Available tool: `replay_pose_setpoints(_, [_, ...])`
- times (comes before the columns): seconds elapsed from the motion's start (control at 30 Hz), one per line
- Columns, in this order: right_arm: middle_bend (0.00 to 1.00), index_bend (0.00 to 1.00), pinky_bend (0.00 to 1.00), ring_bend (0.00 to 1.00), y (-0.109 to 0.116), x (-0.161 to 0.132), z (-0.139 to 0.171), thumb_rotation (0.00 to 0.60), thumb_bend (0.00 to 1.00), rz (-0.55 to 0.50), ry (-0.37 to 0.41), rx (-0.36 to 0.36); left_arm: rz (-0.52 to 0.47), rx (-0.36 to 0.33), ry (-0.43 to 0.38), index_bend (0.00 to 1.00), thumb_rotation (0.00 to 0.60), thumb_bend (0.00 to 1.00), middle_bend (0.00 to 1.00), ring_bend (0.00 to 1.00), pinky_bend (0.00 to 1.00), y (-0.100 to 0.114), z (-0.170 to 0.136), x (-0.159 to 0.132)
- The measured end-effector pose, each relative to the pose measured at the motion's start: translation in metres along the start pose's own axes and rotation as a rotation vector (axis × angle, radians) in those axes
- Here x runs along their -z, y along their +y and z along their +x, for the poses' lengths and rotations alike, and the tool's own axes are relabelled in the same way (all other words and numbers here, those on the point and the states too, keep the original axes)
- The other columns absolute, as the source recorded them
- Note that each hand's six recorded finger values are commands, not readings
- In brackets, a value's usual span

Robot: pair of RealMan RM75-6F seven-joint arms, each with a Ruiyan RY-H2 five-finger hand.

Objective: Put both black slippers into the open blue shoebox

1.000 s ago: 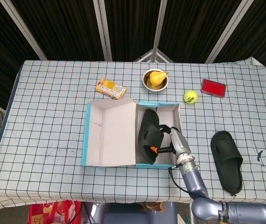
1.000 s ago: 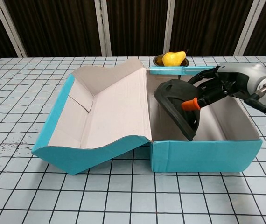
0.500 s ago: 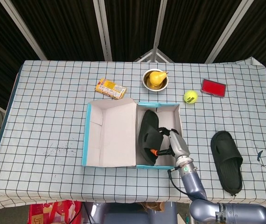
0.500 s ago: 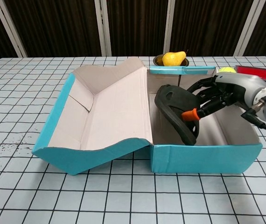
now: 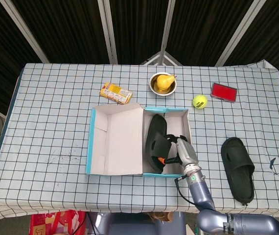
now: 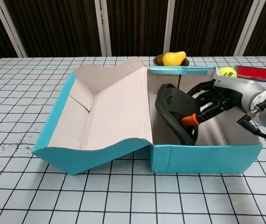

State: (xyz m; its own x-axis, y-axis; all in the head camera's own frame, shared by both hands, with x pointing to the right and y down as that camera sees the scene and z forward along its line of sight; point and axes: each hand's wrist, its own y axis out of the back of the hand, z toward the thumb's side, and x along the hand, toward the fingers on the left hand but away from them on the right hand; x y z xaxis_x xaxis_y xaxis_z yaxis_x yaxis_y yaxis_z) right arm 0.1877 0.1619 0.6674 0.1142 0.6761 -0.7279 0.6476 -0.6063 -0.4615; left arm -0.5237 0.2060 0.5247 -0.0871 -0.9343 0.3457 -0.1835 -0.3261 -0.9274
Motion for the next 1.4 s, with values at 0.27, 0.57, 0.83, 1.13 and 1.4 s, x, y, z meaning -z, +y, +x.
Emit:
replay_pose_setpoints(0.27, [0.52,0.49,0.00,0.20,-0.007,0.004,-0.001,0.600,0.36,0.031,0.006,0.000,0.000,0.001,-0.002,0.01,0.600,0.38,0.00,0.00,0.07,0.000,0.000,0.000])
replay_pose_setpoints(0.57, [0.52,0.49,0.00,0.20,-0.015,0.009,-0.002,0.600,0.36,0.077,0.005,-0.003,0.000,0.002,0.000,0.01,0.600,0.38,0.00,0.00,0.07,0.000,0.000,0.000])
replay_pose_setpoints(0.83, [0.52,0.49,0.00,0.20,-0.017,0.012,-0.004,0.600,0.36,0.101,0.002,-0.004,-0.002,-0.001,0.001,0.01,0.600,0.38,0.00,0.00,0.07,0.001,0.000,0.000])
replay_pose_setpoints(1.13, [0.47,0.48,0.00,0.16,-0.018,0.012,-0.003,0.600,0.36,0.128,0.011,-0.022,-0.003,-0.002,0.002,0.01,0.600,0.38,0.00,0.00,0.07,0.001,0.000,0.001])
replay_pose_setpoints(1.4, [0.28,0.34,0.00,0.05,-0.015,0.009,0.001,0.600,0.36,0.179,0.037,-0.064,-0.001,-0.001,0.000,0.01,0.600,0.38,0.00,0.00,0.07,0.001,0.000,0.000])
